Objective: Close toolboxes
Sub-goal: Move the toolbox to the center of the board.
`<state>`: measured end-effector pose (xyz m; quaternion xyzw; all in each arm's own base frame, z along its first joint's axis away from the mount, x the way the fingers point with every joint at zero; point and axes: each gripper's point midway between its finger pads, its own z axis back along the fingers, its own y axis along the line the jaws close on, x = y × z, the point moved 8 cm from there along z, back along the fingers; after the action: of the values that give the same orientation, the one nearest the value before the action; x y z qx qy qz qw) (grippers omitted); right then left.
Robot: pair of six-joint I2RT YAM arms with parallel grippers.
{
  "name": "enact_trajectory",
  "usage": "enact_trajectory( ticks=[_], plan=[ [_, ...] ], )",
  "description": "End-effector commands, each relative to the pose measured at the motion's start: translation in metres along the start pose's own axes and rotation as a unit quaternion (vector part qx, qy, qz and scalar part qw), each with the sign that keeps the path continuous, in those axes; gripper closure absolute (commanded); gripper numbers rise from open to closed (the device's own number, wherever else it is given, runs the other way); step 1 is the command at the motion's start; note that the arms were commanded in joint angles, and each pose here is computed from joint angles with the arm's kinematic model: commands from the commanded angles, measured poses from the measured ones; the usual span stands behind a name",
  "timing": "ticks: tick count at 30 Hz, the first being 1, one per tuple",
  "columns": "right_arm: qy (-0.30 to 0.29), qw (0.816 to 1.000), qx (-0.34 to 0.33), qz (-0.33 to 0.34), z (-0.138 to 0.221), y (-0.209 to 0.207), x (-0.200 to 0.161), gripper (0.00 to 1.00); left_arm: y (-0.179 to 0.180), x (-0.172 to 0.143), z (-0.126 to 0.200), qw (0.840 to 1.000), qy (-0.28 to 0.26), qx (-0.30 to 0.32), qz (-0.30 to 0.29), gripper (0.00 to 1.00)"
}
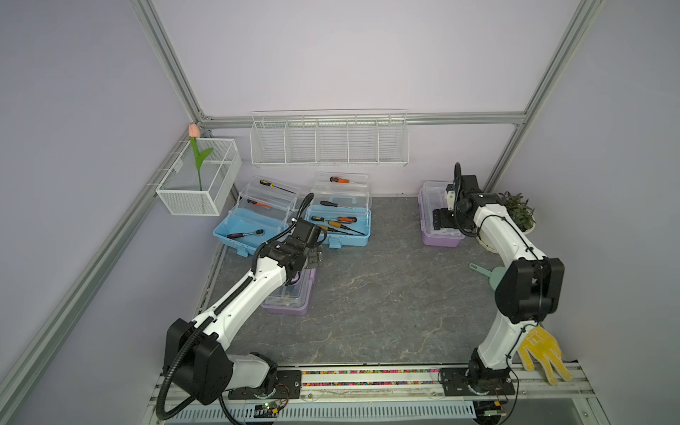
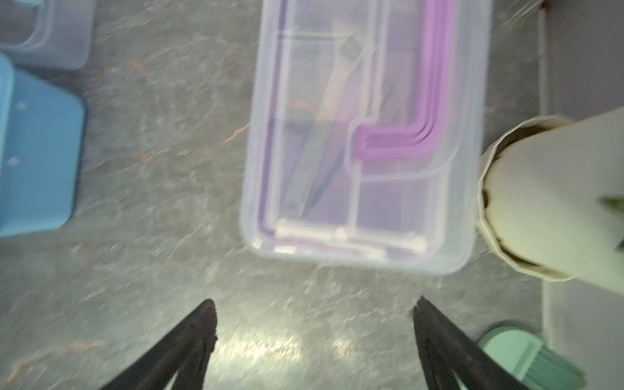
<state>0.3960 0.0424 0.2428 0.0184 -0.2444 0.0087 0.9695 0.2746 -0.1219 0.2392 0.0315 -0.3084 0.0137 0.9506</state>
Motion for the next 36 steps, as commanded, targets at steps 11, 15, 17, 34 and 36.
enact_trajectory(
  ticks=[11, 15, 17, 34, 36],
  plan=[
    [-0.01, 0.995, 0.091, -0.033, 0.056, 0.041, -0.103, 0.11, -0.009, -0.035, -0.029, 0.995, 0.101, -0.022, -0.006, 0.27],
    [-0.001, 0.994, 0.098, -0.038, 0.061, 0.042, -0.114, 0.12, -0.024, -0.04, -0.023, 0.992, 0.104, -0.076, 0.002, 0.33],
    [0.005, 0.994, 0.104, -0.04, 0.064, 0.043, -0.119, 0.14, -0.039, -0.043, -0.014, 0.989, 0.098, -0.112, 0.001, 0.34],
    [0.056, 0.989, 0.133, -0.037, 0.068, 0.052, -0.16, 0.19, -0.158, -0.042, 0.018, 0.937, 0.066, -0.343, 0.01, 0.38],
    [0.06, 0.989, 0.133, -0.035, 0.067, 0.053, -0.164, 0.19, -0.173, -0.041, 0.017, 0.932, 0.071, -0.356, 0.002, 0.38]
  ],
)
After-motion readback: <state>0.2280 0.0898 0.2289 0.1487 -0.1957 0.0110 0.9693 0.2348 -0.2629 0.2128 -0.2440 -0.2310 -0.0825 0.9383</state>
